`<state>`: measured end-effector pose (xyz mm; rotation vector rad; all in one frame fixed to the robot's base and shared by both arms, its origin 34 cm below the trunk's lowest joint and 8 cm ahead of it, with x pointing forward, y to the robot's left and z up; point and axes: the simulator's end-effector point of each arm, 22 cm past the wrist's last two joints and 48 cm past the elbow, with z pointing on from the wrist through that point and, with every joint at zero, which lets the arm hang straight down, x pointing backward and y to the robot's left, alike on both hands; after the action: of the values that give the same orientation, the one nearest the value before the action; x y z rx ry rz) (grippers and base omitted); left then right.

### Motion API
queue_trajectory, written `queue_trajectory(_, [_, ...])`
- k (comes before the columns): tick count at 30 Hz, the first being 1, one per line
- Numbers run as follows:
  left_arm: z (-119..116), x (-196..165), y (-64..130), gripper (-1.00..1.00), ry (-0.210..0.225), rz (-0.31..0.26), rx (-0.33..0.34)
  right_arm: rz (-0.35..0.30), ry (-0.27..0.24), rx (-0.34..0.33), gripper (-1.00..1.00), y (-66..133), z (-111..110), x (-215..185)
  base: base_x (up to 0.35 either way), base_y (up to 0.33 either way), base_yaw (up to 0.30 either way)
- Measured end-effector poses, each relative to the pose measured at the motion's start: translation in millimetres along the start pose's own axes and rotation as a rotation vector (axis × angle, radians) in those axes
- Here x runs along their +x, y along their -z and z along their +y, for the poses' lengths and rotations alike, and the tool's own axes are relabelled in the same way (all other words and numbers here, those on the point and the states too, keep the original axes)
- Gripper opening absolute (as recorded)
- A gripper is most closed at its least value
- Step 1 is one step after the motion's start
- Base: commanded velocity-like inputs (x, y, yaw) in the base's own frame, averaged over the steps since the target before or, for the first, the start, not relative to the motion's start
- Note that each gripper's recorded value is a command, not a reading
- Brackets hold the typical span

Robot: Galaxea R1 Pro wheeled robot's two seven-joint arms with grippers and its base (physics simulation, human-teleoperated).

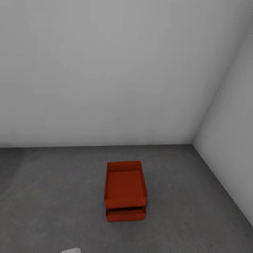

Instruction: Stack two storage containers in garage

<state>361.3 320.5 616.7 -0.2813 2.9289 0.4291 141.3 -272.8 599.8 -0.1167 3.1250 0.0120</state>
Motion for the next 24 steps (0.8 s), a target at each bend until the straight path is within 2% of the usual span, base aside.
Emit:
queue_trajectory(3, [-19.0,0.7,5.2,1.00,-0.002,-0.002,0.027,-0.002,0.002,-0.003,1.00,0.0,2.0,-1.4,0.000,0.000,0.000])
queue_trajectory(10, [-26.2,8.0,8.8,1.00,-0.007,0.002,0.041,-0.015,-0.004,0.000,1.00,0.3,0.6,-6.2,0.000,0.000,0.000])
queue_trajectory(12, [-19.5,24.9,7.6,1.00,-0.012,0.021,0.037,-0.018,-0.005,0.001,1.00,0.4,0.1,-7.4,0.000,0.000,0.000])
queue_trajectory(15, [-2.3,75.0,5.1,1.00,-0.028,0.079,0.045,-0.023,-0.006,0.000,1.00,0.5,1.1,-9.4,0.000,0.000,0.000])
queue_trajectory(17, [0.8,108.1,6.1,1.00,-0.032,0.118,0.087,-0.026,-0.006,-0.001,1.00,0.6,1.8,-10.8,0.000,0.000,0.000])
queue_trajectory(20, [-3.2,136.0,9.5,1.00,-0.030,0.143,0.159,-0.031,-0.006,-0.001,1.00,0.7,2.1,-12.7,0.000,0.000,0.000])
queue_trajectory(24, [1.0,147.1,10.4,1.00,-0.027,0.149,0.196,-0.038,-0.007,0.000,1.00,1.0,1.9,-15.2,0.000,0.000,0.000])
